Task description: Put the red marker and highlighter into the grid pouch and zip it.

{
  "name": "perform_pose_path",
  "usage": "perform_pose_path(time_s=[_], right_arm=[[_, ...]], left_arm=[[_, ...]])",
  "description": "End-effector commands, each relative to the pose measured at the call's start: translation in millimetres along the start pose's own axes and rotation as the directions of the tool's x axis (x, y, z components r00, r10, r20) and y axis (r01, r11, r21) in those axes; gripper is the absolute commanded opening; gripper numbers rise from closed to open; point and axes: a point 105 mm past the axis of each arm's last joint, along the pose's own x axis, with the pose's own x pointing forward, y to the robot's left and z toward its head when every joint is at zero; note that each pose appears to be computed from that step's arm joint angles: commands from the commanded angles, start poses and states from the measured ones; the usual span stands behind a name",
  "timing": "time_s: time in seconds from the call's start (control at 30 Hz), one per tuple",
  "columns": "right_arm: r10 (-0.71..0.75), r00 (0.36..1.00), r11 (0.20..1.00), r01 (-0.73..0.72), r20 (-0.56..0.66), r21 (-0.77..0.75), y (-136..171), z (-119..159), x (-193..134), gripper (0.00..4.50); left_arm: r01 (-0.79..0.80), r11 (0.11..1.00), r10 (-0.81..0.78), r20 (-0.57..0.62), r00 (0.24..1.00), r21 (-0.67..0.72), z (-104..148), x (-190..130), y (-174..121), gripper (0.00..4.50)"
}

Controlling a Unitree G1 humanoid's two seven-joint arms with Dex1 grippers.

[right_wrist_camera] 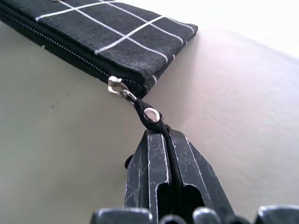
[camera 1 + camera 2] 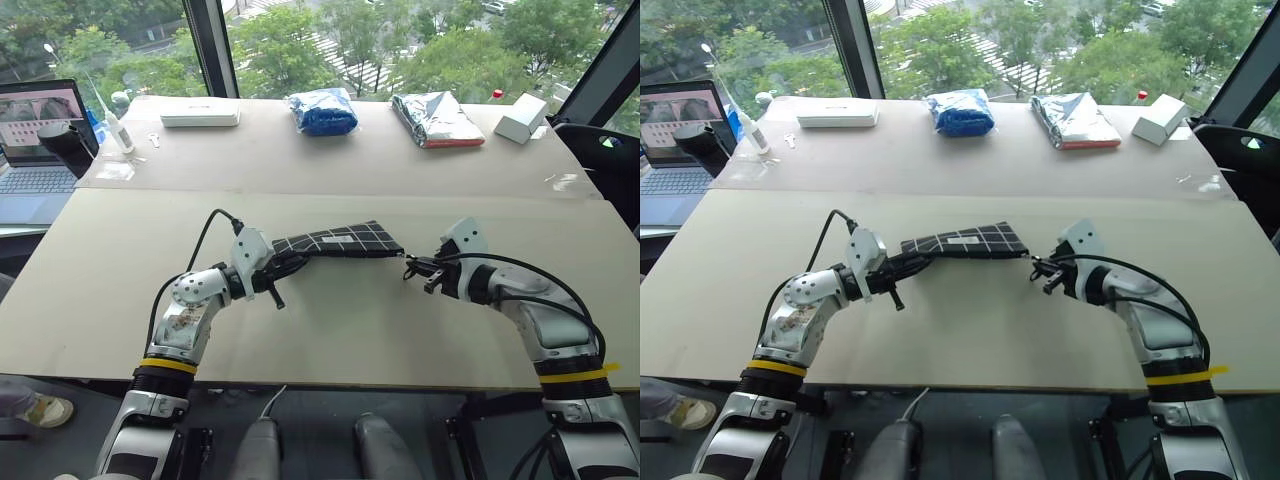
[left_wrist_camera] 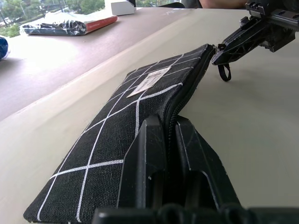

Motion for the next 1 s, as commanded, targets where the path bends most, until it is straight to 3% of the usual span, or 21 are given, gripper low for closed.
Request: perform_pose_path(time_s=[0.03, 0.23, 0.33, 0.63, 0.77, 1.0], right_arm=[[0.077, 0.994, 0.997, -0.079, 0.077, 0.018, 13.9, 14.1, 1.8, 1.55], [0.238, 0.965, 0.954, -0.253, 0.108, 0.160, 44.2, 10.6, 5.7, 3.60], [0.272, 0.958, 0.942, -0.284, 0.093, 0.177, 43.2, 3.9, -7.8, 3.60], [0.119, 0.989, 0.991, -0.124, 0.086, 0.056, -7.3, -3.2, -87.3, 3.60], [0.180, 0.976, 0.983, -0.183, 0.123, 0.014, 9.0, 0.7, -111.2, 3.60], [0.156, 0.975, 0.987, -0.159, 0.156, 0.002, 15.0, 3.6, -110.6, 3.60]], left_arm=[[-0.017, 1.000, 0.016, 0.041, 0.999, 0.020, 11.7, -1.0, 4.4, 0.00], [-0.006, 1.000, 0.005, 0.051, 0.999, 0.027, 13.7, 0.1, 2.4, 0.00], [-0.001, 1.000, -0.001, 0.056, 0.998, 0.031, 14.9, 0.1, 2.0, 0.00], [0.047, 0.995, -0.052, 0.065, 0.997, 0.083, 21.1, 2.4, 3.0, 0.00], [0.106, 0.988, -0.112, 0.052, 0.992, 0.112, 19.7, 5.8, -0.3, 0.00], [0.196, 0.968, -0.203, 0.027, 0.979, 0.159, 17.4, 15.8, -5.4, 0.00]])
